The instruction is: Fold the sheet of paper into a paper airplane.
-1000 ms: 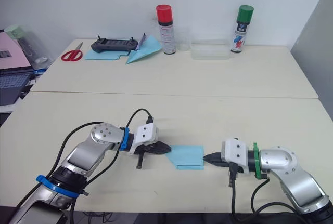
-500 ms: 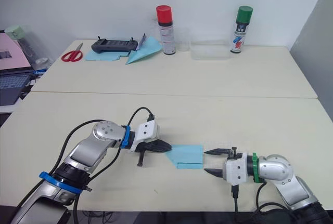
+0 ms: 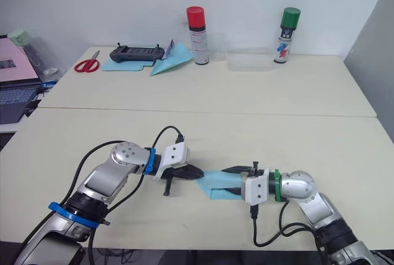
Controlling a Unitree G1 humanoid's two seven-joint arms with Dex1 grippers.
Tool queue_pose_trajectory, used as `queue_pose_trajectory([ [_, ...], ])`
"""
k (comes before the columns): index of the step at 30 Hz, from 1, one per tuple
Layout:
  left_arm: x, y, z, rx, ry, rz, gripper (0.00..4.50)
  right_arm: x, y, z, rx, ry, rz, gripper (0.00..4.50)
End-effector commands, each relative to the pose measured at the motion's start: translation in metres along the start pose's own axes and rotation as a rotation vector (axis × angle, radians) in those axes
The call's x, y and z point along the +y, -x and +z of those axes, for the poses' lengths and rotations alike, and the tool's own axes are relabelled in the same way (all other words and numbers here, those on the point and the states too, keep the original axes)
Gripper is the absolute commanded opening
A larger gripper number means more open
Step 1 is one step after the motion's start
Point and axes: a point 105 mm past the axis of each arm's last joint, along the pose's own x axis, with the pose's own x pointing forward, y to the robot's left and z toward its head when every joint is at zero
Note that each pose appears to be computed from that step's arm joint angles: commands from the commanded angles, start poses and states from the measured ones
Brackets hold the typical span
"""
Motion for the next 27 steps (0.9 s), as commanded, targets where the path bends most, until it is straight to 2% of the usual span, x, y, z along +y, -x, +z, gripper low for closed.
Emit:
queue_pose_trajectory([
  [1, -0.001, 0.0, -0.004, 0.026, -0.016, 0.007, 0.0, -0.007, 0.0, 0.013, -0.065, 0.0, -0.012, 0.62],
  [3, -0.001, 0.0, -0.005, 0.03, -0.019, 0.01, 0.0, -0.008, 0.001, 0.016, -0.082, -0.026, -0.015, 0.01],
  [13, 0.001, 0.003, -0.011, 0.064, -0.05, 0.0, 0.0, -0.032, -0.005, 0.006, -0.037, -0.334, -0.133, 0.01],
  [27, 0.008, 0.011, -0.019, 0.109, -0.079, 0.007, 0.0, -0.031, -0.014, -0.031, 0.175, -0.357, -0.141, 0.01],
])
